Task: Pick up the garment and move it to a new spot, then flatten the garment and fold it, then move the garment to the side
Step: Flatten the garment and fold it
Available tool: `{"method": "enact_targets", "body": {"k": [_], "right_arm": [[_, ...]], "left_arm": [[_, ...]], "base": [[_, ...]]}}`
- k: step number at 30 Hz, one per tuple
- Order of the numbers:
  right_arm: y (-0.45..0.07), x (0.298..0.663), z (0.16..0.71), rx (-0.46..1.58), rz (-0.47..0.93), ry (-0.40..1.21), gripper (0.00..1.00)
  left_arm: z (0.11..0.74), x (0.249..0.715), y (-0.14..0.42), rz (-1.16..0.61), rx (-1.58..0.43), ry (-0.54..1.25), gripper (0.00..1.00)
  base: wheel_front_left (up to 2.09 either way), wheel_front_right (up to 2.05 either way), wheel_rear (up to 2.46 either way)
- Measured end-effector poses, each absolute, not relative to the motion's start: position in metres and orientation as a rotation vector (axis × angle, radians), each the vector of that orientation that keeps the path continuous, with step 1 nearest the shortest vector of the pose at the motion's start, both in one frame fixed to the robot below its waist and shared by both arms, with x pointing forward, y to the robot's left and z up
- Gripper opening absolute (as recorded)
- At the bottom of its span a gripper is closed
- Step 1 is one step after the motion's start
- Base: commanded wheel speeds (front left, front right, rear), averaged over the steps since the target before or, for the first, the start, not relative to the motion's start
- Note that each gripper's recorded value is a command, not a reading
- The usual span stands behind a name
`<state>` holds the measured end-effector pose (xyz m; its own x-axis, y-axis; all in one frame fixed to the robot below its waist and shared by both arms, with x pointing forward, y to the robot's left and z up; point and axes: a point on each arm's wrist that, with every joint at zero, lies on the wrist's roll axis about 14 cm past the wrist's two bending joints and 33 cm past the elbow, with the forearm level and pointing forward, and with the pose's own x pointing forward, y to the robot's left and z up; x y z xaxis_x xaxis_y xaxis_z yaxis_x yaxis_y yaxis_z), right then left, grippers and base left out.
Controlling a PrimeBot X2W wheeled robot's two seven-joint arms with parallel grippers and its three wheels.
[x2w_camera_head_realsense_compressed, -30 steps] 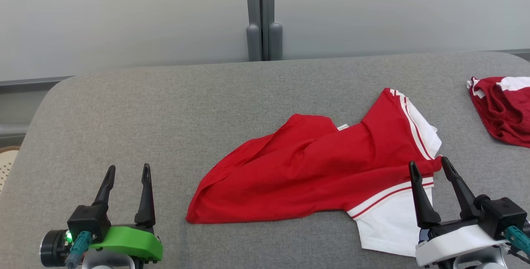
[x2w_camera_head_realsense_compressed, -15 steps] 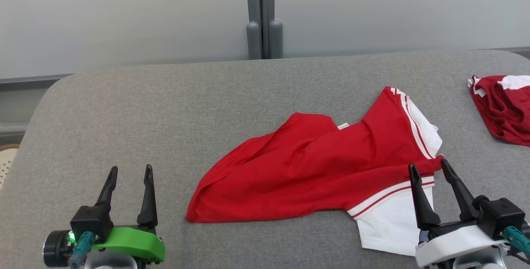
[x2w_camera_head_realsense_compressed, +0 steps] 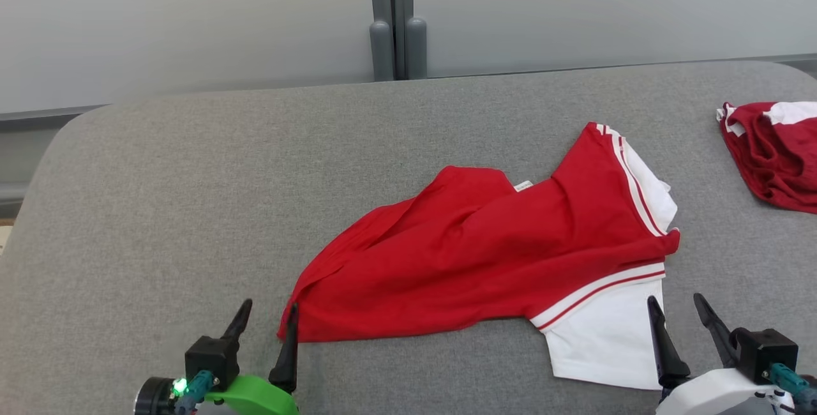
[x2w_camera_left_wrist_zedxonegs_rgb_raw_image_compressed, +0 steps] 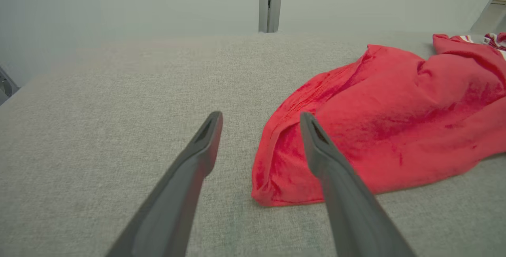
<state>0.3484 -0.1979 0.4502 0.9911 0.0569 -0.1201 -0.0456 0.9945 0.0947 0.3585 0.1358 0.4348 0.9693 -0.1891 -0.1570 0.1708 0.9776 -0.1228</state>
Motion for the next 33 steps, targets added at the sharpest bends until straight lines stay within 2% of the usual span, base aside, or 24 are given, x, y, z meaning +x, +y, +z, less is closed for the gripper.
{"method": "enact_targets", "body": {"k": [9, 23, 24, 26, 27, 33], "right_arm": [[-0.213, 0.335, 0.398, 0.099, -0.005, 0.284, 1.0], [-0.19, 0.322, 0.359, 0.178, 0.013, 0.411, 1.0], [-0.188, 0.322, 0.358, 0.184, 0.015, 0.414, 0.86], [-0.183, 0.32, 0.356, 0.197, 0.021, 0.421, 0.0], [-0.181, 0.32, 0.356, 0.203, 0.025, 0.422, 0.0], [-0.168, 0.329, 0.368, 0.236, 0.06, 0.383, 0.0]], "left_arm": [[0.386, 0.353, 0.123, -0.21, -0.123, 0.336, 1.0], [0.364, 0.361, 0.119, -0.209, -0.142, 0.419, 1.0], [0.363, 0.361, 0.118, -0.214, -0.145, 0.423, 0.96], [0.362, 0.362, 0.116, -0.219, -0.148, 0.427, 0.03], [0.362, 0.362, 0.115, -0.22, -0.152, 0.43, 0.0], [0.371, 0.366, 0.108, -0.237, -0.173, 0.399, 0.0]], "base": [[0.0, 0.0, 0.0], [0.0, 0.0, 0.0], [0.0, 0.0, 0.0], [0.0, 0.0, 0.0], [0.0, 0.0, 0.0], [0.0, 0.0, 0.0]]}}
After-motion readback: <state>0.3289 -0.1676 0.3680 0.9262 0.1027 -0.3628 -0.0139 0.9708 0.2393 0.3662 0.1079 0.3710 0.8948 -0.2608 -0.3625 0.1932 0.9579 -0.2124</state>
